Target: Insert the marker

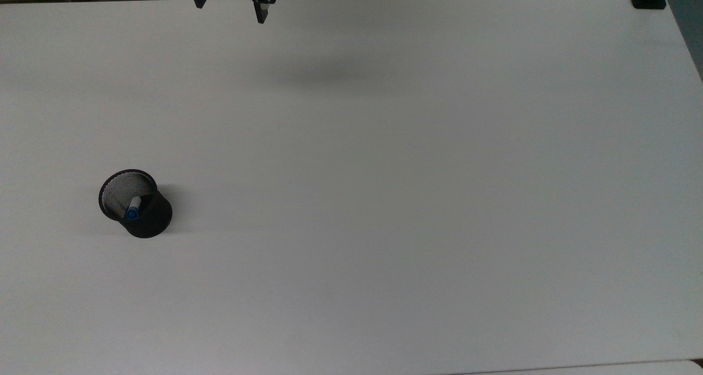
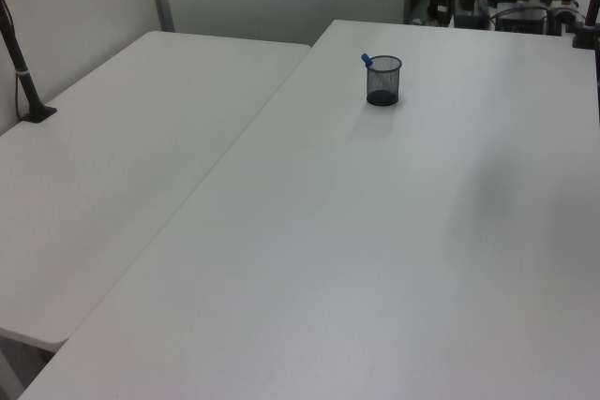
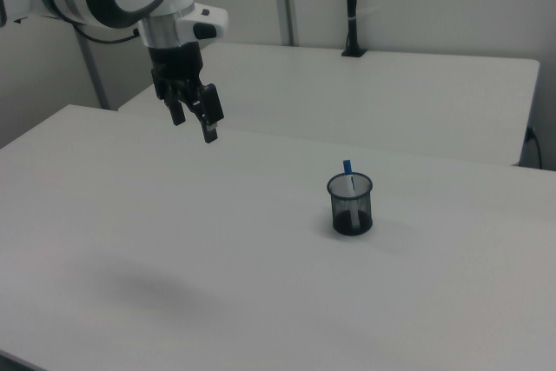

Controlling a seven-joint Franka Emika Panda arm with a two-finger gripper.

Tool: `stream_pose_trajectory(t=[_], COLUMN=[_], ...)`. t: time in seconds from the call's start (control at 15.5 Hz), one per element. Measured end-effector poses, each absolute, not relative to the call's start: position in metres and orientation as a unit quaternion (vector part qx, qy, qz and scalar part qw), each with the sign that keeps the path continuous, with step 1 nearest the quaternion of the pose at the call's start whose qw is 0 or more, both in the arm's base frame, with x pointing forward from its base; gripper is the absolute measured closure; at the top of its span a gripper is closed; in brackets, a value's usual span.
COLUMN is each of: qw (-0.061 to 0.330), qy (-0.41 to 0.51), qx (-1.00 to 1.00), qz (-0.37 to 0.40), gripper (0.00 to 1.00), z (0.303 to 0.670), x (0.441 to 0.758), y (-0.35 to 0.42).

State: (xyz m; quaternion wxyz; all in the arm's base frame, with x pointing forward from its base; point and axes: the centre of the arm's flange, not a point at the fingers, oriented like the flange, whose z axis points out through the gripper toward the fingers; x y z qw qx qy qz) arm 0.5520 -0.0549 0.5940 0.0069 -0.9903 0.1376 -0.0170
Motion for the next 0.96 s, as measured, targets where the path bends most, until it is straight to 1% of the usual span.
stream_pose_trajectory(t=[0.96], qw=[0.003], qy=[0.125], qx=[-0.992], qz=[-0.015], gripper=[0.0], z=[0.5917], x=[0.553], y=[-0.0517])
